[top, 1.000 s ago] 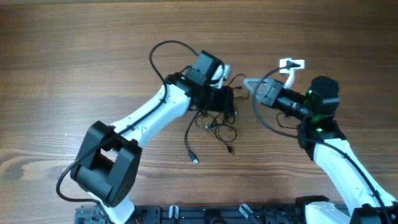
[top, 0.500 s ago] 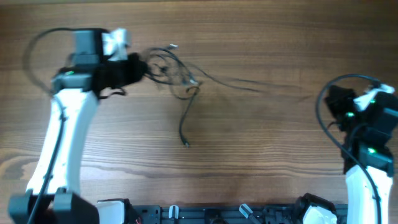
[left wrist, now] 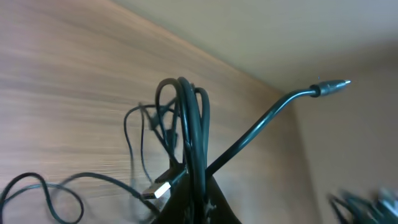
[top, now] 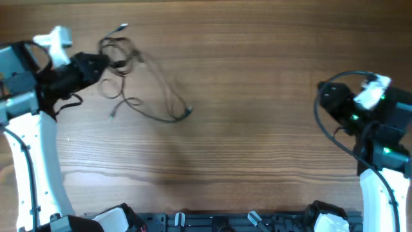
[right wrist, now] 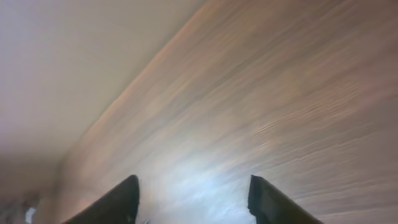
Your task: Untangle cables
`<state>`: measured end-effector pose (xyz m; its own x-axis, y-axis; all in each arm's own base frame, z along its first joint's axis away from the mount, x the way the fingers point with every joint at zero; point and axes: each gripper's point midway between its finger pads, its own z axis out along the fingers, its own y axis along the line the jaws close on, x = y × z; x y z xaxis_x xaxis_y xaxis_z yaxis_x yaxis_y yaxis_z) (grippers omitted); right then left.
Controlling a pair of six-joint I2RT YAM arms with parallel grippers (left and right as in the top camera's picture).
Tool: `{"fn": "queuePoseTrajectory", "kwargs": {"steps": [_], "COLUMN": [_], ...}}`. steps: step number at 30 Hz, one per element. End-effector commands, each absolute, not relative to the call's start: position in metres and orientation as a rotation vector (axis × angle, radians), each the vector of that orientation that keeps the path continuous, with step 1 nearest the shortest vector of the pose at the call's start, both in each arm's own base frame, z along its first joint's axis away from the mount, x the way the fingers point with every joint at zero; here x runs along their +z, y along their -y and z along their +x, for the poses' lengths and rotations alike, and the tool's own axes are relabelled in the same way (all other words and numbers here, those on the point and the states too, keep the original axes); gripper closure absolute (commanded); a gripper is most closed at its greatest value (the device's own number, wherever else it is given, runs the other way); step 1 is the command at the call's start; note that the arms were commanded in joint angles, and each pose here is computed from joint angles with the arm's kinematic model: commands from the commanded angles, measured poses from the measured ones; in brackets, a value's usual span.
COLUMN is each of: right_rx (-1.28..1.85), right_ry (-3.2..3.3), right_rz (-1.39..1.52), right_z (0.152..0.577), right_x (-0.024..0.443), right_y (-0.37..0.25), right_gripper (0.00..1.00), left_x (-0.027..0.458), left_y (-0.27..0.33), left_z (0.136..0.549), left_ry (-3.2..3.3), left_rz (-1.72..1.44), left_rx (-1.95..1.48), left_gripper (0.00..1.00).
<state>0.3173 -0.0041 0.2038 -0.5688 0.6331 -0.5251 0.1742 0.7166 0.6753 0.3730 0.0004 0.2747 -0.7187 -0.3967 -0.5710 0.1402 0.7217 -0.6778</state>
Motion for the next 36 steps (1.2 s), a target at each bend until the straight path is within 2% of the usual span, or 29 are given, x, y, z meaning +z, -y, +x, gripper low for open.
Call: {"fn": "queuePoseTrajectory", "kwargs": {"steps": [1,7,10,12,15,16,17,18,19,21,22,26,29,31,32,33,34,36], "right_rx": [0.949,1.144,1.195,1.084,1.073,1.117,1.202,1.316,1.471,1.754,1.832,1.970,1.948,1.941,1.876,1.828,1.801,1.737], "right_ry": [-2.141,-2.171,-2.140,-2.123,-2.092,-2.080,-2.090,-2.128,-2.161,-2.163,-2.140,-2.094,-2.131,-2.161,-2.169,-2.182,-2.192,-2.284], "right_rz": [0.277,-0.214,-0.379,-0.405,-0.404,-0.391,-0.270,-0.079,0.131,0.404,0.432,0.487,0.665,0.679,0.552,0.435,0.368,0.256], "right_z": [0.313,0.276,0.267,0.285,0.305,0.309,0.320,0.328,0.333,0.342,0.345,0.347,0.351,0.347,0.346,0.343,0.340,0.330], "right_x": [0.225,0.230,0.232,0.223,0.218,0.218,0.220,0.219,0.220,0.227,0.231,0.233,0.208,0.198,0.192,0.188,0.185,0.166], "right_y": [-0.059,-0.157,-0.191,-0.200,-0.209,-0.216,-0.220,-0.222,-0.227,-0.241,-0.248,-0.278,-0.296,-0.305,-0.307,-0.308,-0.308,-0.304], "right_gripper": [0.33,0.22,0.22,0.11,0.07,0.07,0.15,0.18,0.10,0.09,0.14,0.16,0.31,0.40,0.69,0.89,0.95,0.95], "left_x": [0.304,0.320,0.322,0.325,0.333,0.335,0.335,0.335,0.334,0.333,0.333,0.333,0.333,0.333,0.333,0.333,0.333,0.333], "left_y": [0.070,0.107,0.109,0.111,0.116,0.117,0.117,0.117,0.117,0.117,0.117,0.117,0.118,0.123,0.130,0.132,0.133,0.131], "left_z": [0.352,0.340,0.337,0.333,0.325,0.324,0.324,0.324,0.323,0.323,0.322,0.322,0.322,0.320,0.317,0.316,0.316,0.317], "left_ry": [-2.088,-2.012,-1.999,-1.989,-1.946,-1.943,-1.946,-1.946,-1.948,-1.955,-1.957,-1.958,-1.958,-1.962,-1.963,-1.963,-1.963,-1.963], "left_rz": [0.182,0.351,0.363,0.373,0.411,0.411,0.407,0.406,0.404,0.397,0.395,0.394,0.395,0.409,0.433,0.440,0.444,0.435], "left_rx": [-1.165,-1.290,-1.319,-1.355,-1.435,-1.449,-1.452,-1.452,-1.454,-1.460,-1.462,-1.463,-1.465,-1.476,-1.489,-1.493,-1.495,-1.491], "left_gripper": [0.96,0.96,0.96,0.96,0.96,0.96,0.96,0.96,0.96,0.96,0.96,0.96,0.96,0.96,0.96,0.96,0.96,0.96]}}
